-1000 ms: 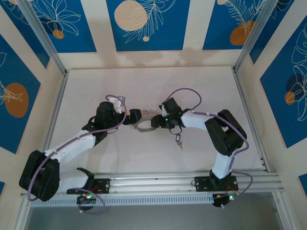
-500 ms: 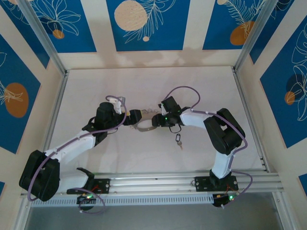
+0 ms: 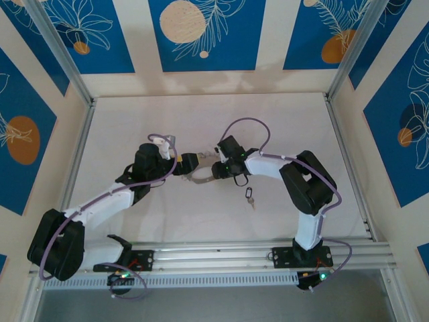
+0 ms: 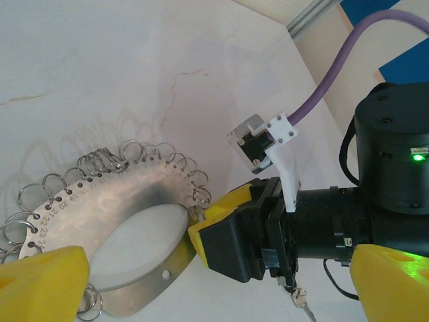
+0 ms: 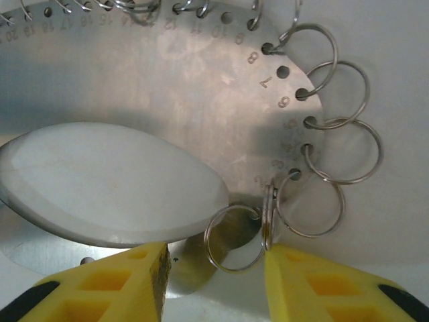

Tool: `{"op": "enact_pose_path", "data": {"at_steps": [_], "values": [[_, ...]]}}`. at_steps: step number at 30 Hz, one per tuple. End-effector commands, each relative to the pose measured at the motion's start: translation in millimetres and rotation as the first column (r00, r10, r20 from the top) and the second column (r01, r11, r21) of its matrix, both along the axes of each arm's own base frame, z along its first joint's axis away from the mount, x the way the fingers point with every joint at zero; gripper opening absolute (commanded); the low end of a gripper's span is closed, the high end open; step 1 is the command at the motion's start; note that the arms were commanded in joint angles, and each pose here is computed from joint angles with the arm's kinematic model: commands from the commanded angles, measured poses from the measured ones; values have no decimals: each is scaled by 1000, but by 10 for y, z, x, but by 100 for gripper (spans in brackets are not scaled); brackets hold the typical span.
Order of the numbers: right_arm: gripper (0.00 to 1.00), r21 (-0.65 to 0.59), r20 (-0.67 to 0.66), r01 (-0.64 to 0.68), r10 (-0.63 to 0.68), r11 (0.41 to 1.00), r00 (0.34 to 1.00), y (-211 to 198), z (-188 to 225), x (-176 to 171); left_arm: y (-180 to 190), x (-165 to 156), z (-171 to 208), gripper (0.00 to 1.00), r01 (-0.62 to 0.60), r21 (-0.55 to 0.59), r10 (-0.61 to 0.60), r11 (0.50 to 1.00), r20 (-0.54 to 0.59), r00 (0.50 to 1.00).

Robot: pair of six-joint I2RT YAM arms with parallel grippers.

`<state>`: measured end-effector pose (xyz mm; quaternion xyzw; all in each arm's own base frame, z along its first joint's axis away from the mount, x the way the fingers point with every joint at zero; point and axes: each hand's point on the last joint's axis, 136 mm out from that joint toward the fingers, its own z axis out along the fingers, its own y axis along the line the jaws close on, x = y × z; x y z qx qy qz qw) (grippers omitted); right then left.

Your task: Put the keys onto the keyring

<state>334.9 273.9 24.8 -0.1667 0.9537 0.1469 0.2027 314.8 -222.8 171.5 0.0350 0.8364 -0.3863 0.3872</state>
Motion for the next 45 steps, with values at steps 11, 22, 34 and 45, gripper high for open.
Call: {"op": "enact_pose_path", "data": {"at_steps": [11,22,34,45], "values": [[40,-204,110,-62,86,977,990,-20,0,152,-42,-5,33,100,22,-30,-21,999,13,1000],[36,-258,153,-77,120,963,981,5,35,242,-57,-4,17,99,27,-37,-27,999,12,1000],[13,-261,159,-81,126,962,979,25,48,300,-56,-7,6,100,28,-37,-27,999,11,1000],[0,-142,94,-118,132,983,987,80,243,56,-46,-21,0,100,26,-35,-26,999,5,1000]]}}
